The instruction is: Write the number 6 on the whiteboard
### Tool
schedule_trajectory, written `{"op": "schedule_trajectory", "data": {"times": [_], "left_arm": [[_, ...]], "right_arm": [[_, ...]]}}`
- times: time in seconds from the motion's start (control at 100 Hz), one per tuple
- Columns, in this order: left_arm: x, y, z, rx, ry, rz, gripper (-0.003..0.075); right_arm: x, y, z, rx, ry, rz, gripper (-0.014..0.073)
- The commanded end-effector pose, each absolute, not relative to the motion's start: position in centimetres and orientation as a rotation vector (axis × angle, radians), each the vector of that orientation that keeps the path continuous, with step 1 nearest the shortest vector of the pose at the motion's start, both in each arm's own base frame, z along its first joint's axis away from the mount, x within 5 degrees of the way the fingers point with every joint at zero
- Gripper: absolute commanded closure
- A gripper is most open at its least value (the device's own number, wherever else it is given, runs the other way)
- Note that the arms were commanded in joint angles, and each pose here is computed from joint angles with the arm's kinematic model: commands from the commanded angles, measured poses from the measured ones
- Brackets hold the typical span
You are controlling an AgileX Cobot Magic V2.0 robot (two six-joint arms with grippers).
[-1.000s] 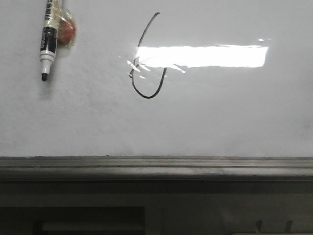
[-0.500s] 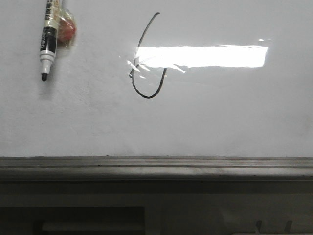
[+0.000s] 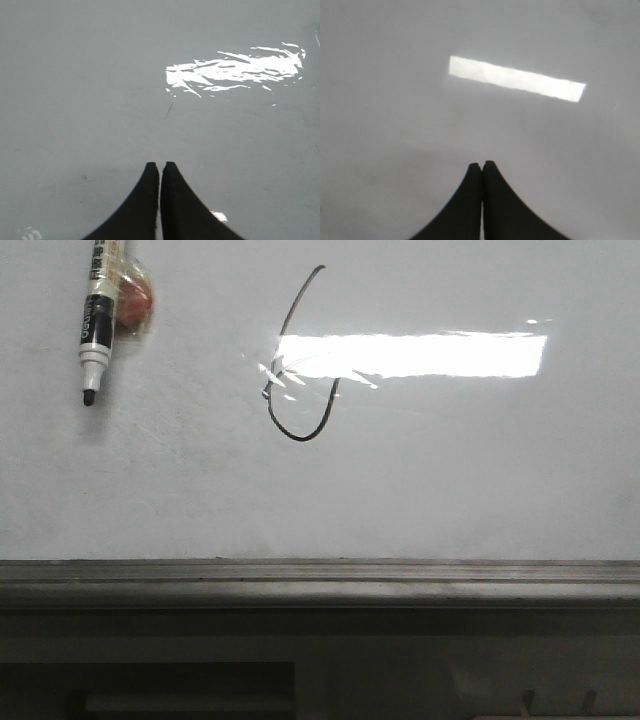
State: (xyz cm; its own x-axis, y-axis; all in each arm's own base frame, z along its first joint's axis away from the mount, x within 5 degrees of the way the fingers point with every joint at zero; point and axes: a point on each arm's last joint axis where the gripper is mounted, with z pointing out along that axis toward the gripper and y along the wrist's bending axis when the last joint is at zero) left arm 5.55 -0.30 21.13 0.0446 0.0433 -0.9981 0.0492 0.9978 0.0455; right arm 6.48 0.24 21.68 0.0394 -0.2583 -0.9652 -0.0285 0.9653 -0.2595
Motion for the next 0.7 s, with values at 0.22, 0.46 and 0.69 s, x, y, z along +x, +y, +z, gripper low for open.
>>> {"op": "schedule_trajectory", "data": {"times": [0.22, 0.46, 0.69], "left_arm": [[5.5, -0.2, 20.3, 0.048, 1.474, -0.012, 0.074], [5.5, -0.2, 20.3, 0.048, 1.474, -0.012, 0.074], [5.5, -0.2, 20.3, 0.048, 1.476, -0.012, 0.074]], "right_arm": [[5.9, -0.2, 20.5, -0.192, 1.49, -0.271, 0.066], [5.5, -0.2, 20.3, -0.198, 1.492, -0.281, 0.066], [5.6, -0.3, 19.9, -0.202, 1.537, -0.279, 0.066]]}}
